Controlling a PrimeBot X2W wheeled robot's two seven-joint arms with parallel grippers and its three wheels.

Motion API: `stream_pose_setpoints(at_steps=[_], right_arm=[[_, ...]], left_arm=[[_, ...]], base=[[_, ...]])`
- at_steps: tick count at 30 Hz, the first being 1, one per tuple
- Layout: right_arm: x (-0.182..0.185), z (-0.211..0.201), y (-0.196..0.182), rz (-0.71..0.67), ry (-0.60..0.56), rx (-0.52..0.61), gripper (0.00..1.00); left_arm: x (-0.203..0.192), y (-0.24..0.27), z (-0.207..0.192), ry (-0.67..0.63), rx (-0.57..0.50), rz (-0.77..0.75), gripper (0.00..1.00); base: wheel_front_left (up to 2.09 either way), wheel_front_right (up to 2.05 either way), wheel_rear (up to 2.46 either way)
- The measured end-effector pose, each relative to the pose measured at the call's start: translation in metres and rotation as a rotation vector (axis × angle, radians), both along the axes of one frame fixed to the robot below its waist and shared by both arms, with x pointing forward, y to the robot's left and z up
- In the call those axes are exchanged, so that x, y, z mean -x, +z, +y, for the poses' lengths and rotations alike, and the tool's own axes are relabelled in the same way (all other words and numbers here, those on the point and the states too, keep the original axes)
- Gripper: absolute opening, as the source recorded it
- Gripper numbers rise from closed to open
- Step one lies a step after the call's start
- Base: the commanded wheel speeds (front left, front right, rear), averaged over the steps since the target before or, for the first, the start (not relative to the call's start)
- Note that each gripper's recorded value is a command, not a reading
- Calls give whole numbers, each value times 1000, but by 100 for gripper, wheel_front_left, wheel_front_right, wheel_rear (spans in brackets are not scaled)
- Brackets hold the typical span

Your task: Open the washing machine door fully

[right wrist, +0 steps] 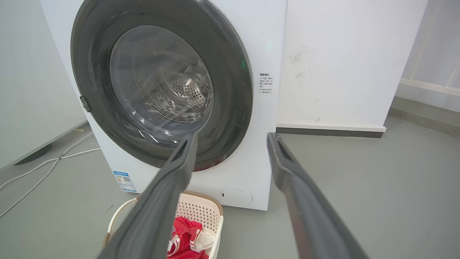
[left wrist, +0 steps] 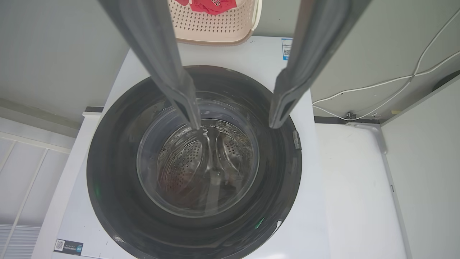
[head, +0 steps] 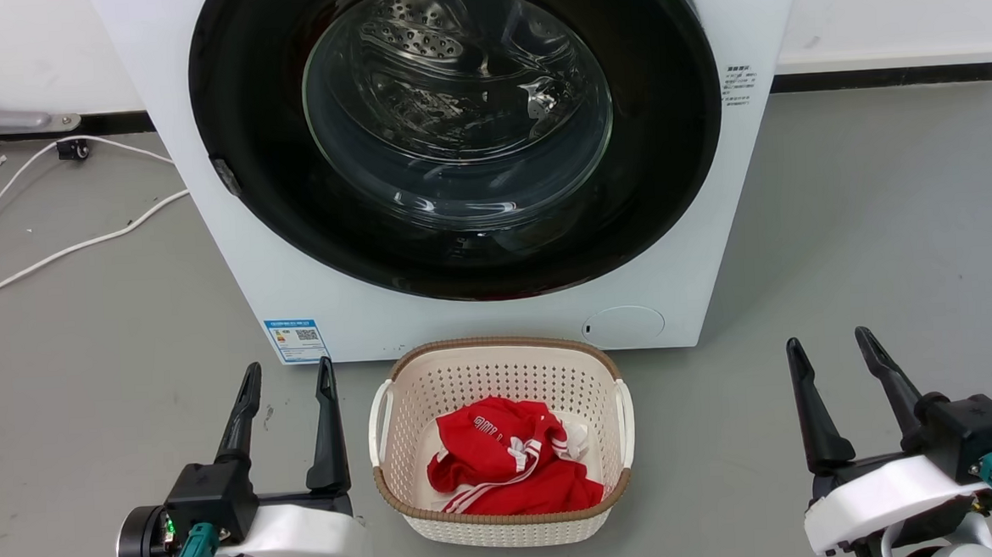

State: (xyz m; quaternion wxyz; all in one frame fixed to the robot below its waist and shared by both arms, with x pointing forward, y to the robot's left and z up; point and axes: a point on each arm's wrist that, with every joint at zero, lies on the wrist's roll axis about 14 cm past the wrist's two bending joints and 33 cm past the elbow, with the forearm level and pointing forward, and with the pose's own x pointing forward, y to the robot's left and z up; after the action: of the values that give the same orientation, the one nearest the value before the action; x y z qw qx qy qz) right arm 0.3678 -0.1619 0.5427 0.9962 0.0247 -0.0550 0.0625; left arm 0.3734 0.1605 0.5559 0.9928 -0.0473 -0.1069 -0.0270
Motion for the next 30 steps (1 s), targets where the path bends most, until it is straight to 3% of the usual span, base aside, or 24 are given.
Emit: stream_pose_setpoints(at_steps=[15, 26, 27, 28, 29, 30], right_arm=[[1, 2, -2, -4, 2, 79, 100], [2, 1, -4, 5, -1, 60, 100], [2, 0, -5, 6, -1, 54, 80], [2, 0, -5, 8, -1, 48, 18], [2, 1, -6, 11, 0, 43, 0], [2, 1, -6, 13, 0, 39, 0]], left_arm=[[2, 1, -2, 7, -77, -25, 100], [3, -2, -2, 9, -76, -15, 100], [3, -2, -2, 9, -75, -15, 100], [3, -2, -2, 9, -75, -14, 100], [3, -2, -3, 8, -75, -15, 100], [3, -2, -3, 8, -75, -15, 100]], base=[[0, 0, 0], [0, 0, 0], [0, 0, 0], [0, 0, 0], [0, 0, 0], [0, 0, 0]])
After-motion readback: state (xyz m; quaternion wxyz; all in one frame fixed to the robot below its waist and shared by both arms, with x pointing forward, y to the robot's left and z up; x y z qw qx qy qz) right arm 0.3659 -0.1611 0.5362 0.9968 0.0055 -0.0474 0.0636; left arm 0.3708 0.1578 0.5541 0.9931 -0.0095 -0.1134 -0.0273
